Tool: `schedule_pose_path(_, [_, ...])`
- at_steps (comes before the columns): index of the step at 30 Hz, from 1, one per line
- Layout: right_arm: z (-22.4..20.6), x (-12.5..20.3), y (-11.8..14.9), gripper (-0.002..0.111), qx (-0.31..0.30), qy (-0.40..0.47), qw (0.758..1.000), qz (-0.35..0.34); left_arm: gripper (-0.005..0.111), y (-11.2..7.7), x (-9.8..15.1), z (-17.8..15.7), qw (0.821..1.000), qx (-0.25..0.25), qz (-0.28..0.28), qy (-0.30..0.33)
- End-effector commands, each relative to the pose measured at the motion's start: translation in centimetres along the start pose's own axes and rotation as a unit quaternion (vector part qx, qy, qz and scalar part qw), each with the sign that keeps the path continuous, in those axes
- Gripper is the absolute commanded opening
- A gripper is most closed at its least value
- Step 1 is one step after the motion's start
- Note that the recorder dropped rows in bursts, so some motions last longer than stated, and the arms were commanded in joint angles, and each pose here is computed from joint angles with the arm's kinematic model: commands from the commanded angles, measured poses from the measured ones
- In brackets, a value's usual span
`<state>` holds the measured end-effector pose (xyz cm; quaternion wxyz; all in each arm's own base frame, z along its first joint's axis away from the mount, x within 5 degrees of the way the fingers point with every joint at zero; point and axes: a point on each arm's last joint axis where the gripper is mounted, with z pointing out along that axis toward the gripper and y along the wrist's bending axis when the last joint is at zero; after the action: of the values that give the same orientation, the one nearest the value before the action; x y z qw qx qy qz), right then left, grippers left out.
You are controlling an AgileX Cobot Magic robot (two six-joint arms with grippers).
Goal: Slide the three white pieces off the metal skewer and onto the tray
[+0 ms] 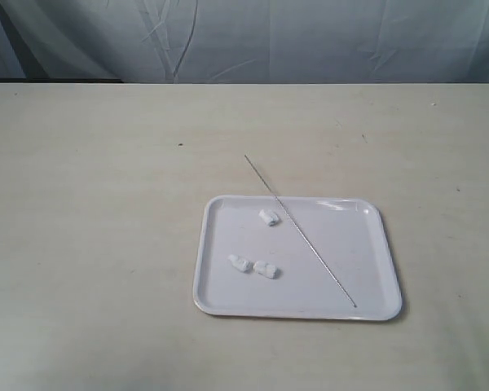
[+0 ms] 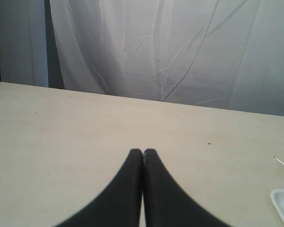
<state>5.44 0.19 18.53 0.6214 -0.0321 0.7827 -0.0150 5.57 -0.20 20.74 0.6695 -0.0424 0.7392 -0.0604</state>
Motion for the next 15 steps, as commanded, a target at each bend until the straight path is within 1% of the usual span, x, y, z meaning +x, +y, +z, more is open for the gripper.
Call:
schedule_pose_path(1, [0.0, 0.0, -0.1, 0.025, 0.006, -0.002, 1.000, -0.011, 0.000, 0.1, 0.9, 0.0, 1.000, 0.002, 0.009, 0.018])
schedule_pose_path(7, [0.0, 0.2, -0.3, 0.025, 0.018, 0.004, 1.000, 0.004, 0.000, 0.0, 2.1, -0.1, 0.995, 0.010, 0.054, 0.079])
schedule_pose_path(9, [0.0, 0.2, -0.4, 0.025, 0.021, 0.005, 1.000, 0.016, 0.000, 0.1, 2.5, 0.0, 0.995, 0.003, 0.048, 0.083])
schedule_pose_path(15, [0.0, 0.2, -0.4, 0.025, 0.021, 0.005, 1.000, 0.013, 0.000, 0.4, 2.5, 0.0, 0.996, -0.026, 0.039, 0.076])
